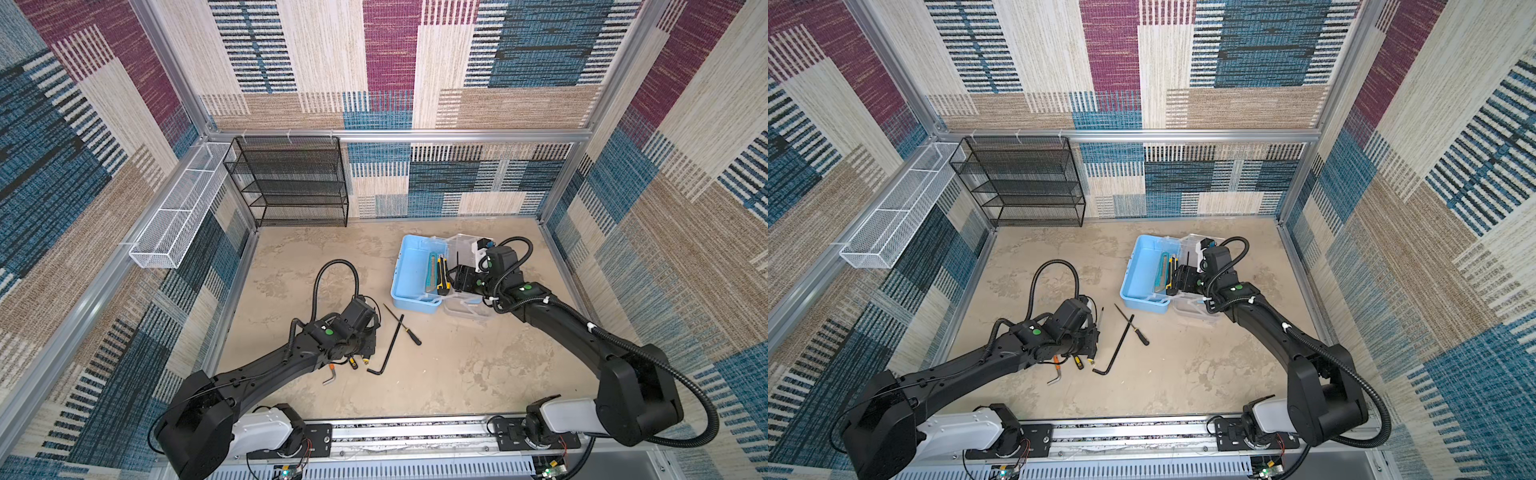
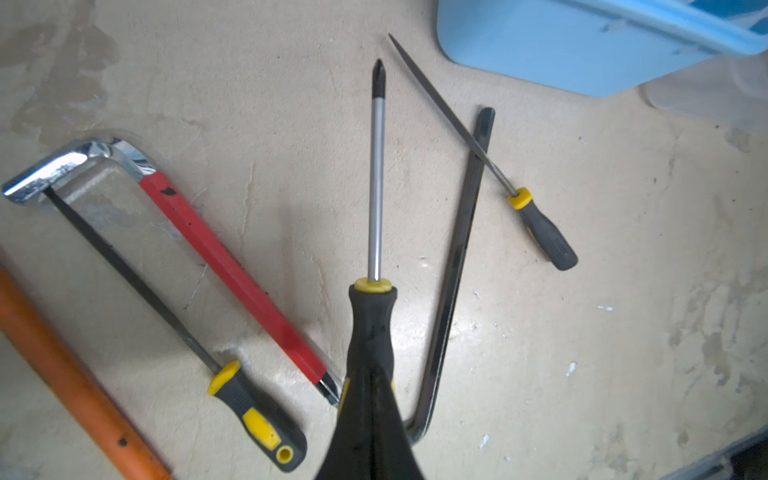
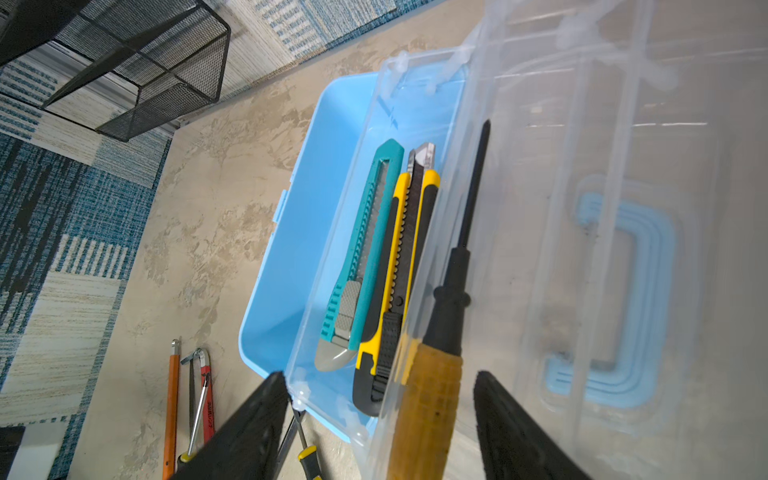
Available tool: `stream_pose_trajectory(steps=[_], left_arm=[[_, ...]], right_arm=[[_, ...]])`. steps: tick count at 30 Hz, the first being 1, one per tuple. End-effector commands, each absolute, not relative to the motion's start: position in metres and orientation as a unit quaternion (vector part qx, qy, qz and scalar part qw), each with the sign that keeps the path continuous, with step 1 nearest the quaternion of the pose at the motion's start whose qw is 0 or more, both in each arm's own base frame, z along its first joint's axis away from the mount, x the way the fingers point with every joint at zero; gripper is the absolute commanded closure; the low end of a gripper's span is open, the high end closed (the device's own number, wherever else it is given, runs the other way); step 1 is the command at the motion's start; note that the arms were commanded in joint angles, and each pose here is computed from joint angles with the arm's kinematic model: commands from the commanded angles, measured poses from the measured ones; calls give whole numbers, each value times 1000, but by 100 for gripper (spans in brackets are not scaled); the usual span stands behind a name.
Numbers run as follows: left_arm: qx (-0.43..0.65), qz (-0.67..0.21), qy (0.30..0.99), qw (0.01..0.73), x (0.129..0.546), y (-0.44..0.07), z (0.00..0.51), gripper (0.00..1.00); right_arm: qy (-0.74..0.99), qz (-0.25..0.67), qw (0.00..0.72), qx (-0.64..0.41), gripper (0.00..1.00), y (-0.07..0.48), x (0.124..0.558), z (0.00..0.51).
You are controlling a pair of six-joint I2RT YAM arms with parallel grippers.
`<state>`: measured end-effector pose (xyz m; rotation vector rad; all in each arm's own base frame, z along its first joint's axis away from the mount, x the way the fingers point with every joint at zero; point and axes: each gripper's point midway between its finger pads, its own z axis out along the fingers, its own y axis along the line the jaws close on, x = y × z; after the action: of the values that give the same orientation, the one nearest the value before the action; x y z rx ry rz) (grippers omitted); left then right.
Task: Pack the tool kit
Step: 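Lift the black-yellow screwdriver with the left gripper while the right withdraws, then carry the black-yellow screwdriver over the box and lower it beside the wooden screwdriver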
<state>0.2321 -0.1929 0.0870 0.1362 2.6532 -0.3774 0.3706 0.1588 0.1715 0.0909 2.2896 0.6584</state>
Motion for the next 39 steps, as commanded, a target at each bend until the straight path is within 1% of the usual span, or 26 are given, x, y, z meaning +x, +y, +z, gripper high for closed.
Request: stream_pose_trajectory(steps=[1,9,19,29,33,39], left_arm=[[61,-152,955,248,243,-204,102,100],[81,-195,939,270,263,-234,134,100],[111,-277,911,283,297,-295,175,100],[141,-366,881,266,332,-371,208,100],[146,-389,872,259,342,-397,215,100],[142,-429,858,244,355,-435,222,100]], right_arm=[[878,251,406,34,25,154,374,188],[866,233,440,40,21,133,365,199],[846,218,480,77,14,93,348,197],[836,222,484,135,11,63,326,171],[829,224,491,149,10,55,318,168],[833,221,483,158,10,50,309,154]])
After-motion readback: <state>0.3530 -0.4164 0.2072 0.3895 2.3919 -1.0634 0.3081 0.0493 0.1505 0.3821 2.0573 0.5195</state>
